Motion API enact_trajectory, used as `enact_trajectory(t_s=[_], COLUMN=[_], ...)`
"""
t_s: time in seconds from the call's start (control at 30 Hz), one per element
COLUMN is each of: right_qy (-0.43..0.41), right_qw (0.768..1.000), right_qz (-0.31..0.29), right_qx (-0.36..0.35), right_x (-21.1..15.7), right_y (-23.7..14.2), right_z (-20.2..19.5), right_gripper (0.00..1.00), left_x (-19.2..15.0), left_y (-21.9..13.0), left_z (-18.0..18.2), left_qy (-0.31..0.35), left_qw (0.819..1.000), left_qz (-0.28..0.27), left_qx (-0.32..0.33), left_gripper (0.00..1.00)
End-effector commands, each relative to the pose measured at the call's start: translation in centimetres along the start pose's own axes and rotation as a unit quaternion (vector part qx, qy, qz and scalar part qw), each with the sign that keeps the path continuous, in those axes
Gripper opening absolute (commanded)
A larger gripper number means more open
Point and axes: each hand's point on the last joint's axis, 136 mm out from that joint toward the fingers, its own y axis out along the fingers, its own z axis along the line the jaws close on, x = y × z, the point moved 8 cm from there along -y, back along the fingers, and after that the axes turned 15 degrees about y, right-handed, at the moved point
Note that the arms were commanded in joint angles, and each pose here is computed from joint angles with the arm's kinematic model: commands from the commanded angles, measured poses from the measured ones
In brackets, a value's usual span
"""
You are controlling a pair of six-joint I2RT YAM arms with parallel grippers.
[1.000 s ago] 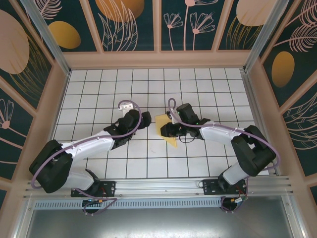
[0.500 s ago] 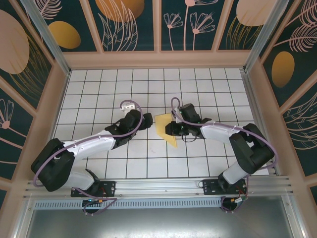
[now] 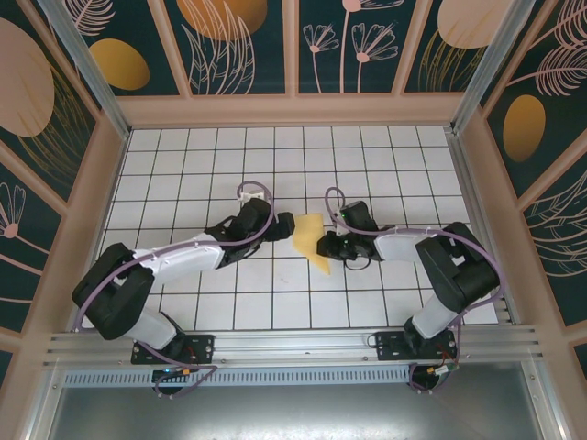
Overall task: Fold a paper plane with a square sheet of paper (pick it up from the middle)
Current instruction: Fold the wing for the fifth time at the center of the table.
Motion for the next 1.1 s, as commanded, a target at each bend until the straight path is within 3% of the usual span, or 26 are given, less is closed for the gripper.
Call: enact_trajectory(t_s=[0.0, 0.43, 0.6, 1.07], right_qy=[0.031, 0.079, 0.081, 0.084], right_qw=[0.999, 0.996, 0.995, 0.995], right_qz=[-0.003, 0.004, 0.002, 0.011], right_qx=[0.01, 0.052, 0.05, 0.05], right_x=[0.2, 0.0, 0.0, 0.0], right_y=[0.2, -0.3, -0.2, 0.1], right_z=[-1.3, -3.5, -3.7, -3.8], right_gripper=[0.15, 0.15, 0.15, 0.15], left_x=[0.6, 0.1, -1.1, -1.5], left_y=[1.1, 3.8, 5.5, 6.9], left_z=[-1.5, -2.9, -2.9, -3.4], left_qy=[-0.005, -0.069, -0.076, -0.08], left_qw=[0.998, 0.985, 0.981, 0.975], left_qz=[0.023, 0.072, 0.103, 0.121], left_qx=[-0.06, -0.142, -0.147, -0.168], left_gripper=[0.9, 0.79, 0.74, 0.65])
